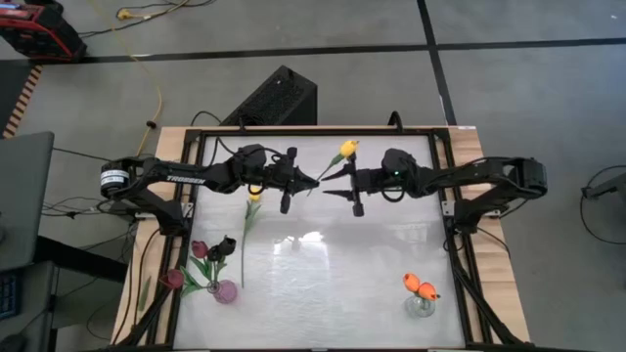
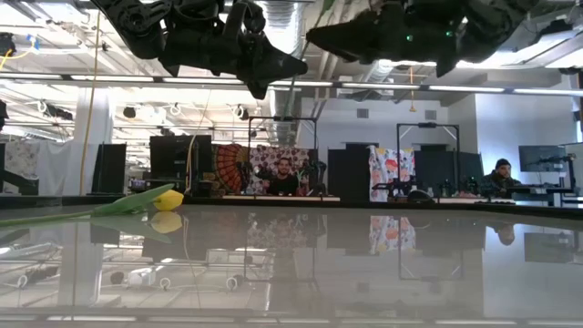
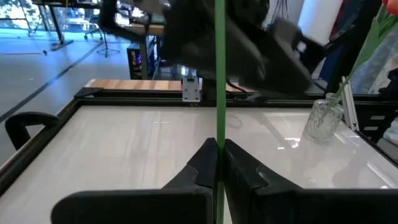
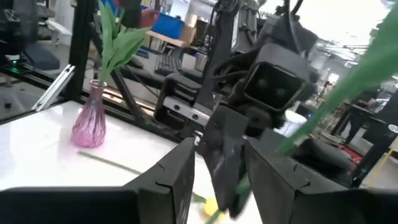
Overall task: Sort flowers into vase by color
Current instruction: Put the top yellow flower into the transparent flower vase
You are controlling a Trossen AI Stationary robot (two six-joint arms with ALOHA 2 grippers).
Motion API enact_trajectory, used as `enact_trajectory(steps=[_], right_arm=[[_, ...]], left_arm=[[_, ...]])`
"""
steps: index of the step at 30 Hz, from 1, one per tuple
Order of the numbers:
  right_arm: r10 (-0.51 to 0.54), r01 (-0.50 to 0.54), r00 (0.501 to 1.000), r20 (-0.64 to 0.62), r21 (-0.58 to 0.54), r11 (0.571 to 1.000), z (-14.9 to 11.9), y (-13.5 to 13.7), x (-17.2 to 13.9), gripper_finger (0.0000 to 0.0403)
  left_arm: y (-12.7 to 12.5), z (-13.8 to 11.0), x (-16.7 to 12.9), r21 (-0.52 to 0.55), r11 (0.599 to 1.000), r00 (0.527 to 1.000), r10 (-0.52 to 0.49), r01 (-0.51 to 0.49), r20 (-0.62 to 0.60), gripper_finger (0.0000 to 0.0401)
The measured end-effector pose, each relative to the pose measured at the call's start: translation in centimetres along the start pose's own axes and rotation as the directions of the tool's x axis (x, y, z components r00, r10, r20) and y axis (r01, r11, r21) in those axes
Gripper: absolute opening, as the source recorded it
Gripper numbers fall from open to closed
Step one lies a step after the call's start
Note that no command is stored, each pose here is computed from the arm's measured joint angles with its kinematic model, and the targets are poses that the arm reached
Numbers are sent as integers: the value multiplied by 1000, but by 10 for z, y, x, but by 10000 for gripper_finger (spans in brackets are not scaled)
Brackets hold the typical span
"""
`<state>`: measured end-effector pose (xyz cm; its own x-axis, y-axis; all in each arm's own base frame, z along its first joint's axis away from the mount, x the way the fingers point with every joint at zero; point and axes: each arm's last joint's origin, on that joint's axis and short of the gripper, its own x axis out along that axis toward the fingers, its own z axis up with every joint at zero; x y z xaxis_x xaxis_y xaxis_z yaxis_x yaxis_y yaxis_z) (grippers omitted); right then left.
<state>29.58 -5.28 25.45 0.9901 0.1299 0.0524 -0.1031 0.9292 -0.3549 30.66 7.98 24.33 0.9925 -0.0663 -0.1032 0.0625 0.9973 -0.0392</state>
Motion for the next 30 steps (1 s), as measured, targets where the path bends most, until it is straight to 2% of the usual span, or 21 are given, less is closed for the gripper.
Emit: enact_trajectory(steps=[9,13,20,24,30], right_arm=[[-5,6,1000,-23,52,999,-10,0,9,166],[5,0,998,-59,101,995,-9,0,7,166],[-14,25,995,-95,112,993,-8,-4,1,166],[-50,57,996,-77,99,993,-6,-8,1,166],[-82,80,996,30,68,994,6,-10,4,166]], left_arm=[[-3,0,1,5,1000,1000,4,-4,-5,0],[-3,0,1,15,1000,1000,10,-10,-1,0],[-3,3,-1,43,999,1000,13,-14,4,0],[-5,7,-4,50,999,1000,-11,10,22,0],[-8,6,-3,41,999,1000,-20,20,11,0]])
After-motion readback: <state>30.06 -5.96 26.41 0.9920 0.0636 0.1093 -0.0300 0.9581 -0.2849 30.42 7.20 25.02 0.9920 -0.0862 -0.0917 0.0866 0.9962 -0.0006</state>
